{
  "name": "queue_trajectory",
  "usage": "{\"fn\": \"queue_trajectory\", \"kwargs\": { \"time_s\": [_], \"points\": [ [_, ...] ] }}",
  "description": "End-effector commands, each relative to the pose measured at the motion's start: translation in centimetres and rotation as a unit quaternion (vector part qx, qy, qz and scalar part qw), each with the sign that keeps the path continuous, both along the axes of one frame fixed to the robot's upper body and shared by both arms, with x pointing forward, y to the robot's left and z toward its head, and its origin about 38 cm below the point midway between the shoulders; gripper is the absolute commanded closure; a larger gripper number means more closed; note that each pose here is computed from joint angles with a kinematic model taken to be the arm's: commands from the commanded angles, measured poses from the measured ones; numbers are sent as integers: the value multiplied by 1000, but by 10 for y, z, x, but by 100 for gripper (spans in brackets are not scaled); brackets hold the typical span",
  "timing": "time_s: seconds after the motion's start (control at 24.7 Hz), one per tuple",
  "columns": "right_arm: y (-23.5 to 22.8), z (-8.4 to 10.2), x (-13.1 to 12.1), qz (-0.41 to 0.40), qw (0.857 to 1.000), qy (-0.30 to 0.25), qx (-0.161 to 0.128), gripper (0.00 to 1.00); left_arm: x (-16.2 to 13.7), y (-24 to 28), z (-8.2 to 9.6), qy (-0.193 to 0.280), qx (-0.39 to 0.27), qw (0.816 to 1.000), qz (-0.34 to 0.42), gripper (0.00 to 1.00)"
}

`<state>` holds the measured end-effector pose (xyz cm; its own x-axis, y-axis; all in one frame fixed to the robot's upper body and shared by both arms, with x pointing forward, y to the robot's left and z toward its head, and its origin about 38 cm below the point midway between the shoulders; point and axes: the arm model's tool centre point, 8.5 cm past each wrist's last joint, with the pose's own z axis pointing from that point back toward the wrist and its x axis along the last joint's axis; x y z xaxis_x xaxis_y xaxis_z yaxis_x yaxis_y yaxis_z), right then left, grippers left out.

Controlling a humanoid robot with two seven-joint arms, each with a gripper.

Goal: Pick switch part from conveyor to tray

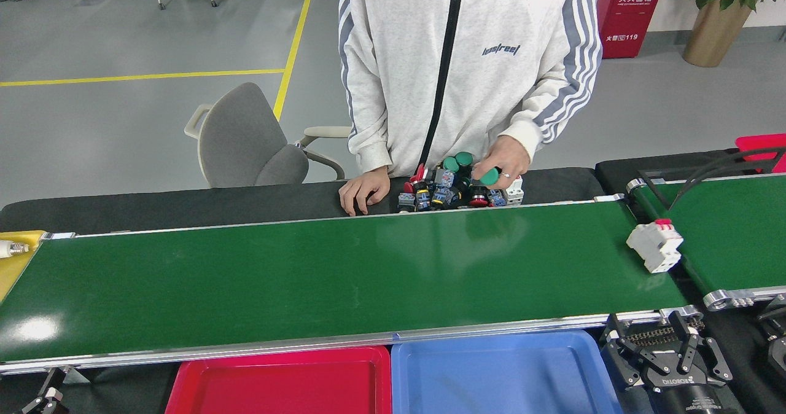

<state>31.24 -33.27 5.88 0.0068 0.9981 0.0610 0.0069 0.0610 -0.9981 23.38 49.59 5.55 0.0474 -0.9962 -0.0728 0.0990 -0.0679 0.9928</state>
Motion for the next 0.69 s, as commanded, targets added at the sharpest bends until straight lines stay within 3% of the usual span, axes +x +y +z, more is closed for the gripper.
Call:
{"fn": "queue_trajectory", "kwargs": {
  "time_s": [0.0,0.28,0.45,0.65],
  "points": [
    [-3,12,7,2,1000,-16,-4,0,3,4,10,-17,4,1000,4,0],
    [-10,11,33,-6,1000,-13,-5,0,5,3,11,-23,1,1000,4,0],
    [-20,4,61,-11,999,35,-6,0,9,4,15,-27,3,1000,4,0],
    [0,-7,102,8,998,64,4,0,13,0,15,-23,7,1000,-5,0]
  ]
}}
